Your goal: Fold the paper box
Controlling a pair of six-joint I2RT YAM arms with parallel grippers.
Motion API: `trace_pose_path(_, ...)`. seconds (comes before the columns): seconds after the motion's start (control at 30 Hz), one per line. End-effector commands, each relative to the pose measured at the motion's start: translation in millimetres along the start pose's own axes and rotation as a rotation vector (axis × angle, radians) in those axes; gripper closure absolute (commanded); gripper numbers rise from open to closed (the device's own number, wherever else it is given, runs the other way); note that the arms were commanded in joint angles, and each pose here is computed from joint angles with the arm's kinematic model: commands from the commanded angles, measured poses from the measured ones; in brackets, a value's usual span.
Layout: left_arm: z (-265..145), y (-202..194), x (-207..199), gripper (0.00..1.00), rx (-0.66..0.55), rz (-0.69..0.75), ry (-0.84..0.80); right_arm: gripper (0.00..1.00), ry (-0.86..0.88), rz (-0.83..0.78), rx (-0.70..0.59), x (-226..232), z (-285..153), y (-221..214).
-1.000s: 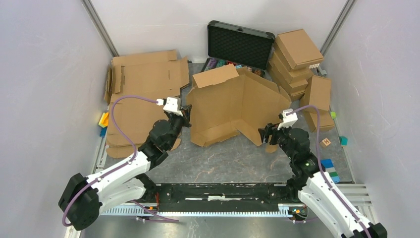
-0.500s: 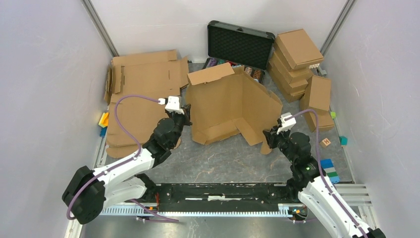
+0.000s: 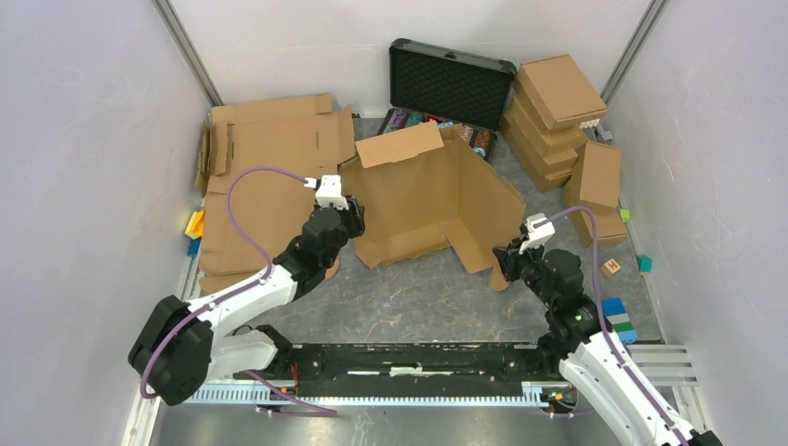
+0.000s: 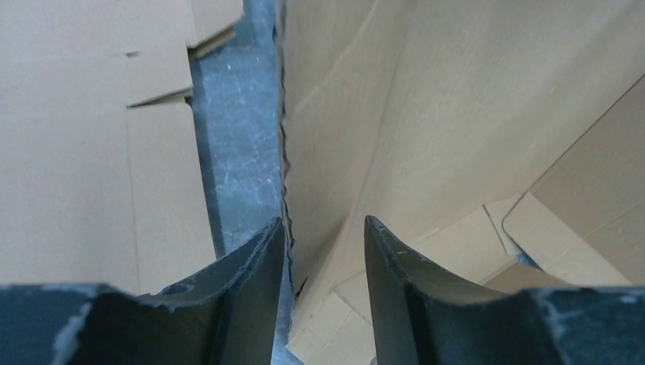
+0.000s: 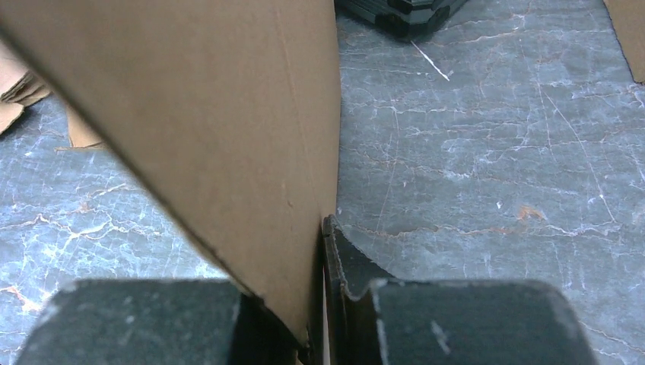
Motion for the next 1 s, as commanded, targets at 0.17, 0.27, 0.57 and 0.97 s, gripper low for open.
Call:
trace_pose_path(0.17, 8, -39, -4, 0.49, 0.199, -0.046, -0.057, 0.85, -0.002, 0.019, -0.008, 0, 0, -4)
trace_pose_path(0.27, 11, -53, -8, 0.57, 0.252, -0.046, -0.082, 0.85, 0.009, 0.02, -0.016, 2, 0, -3)
trace_pose_path(0.57, 18, -49, -16, 0.76, 0.214, -0.138, -0.096, 0.85, 0.112, 0.051, -0.036, 18, 0, -1)
trace_pose_path(0.97, 19, -32, -17, 0.97, 0.167, -0.09, -0.117, 0.18, -0.046, 0.088, 0.04, -3, 3, -15)
Point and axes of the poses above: each gripper's point midway between its finger pads, its own z axis out along the fingers, its own x axis along the line the jaws close on, y = z × x, the point moved 3 cm from there along -z, back along the fingers
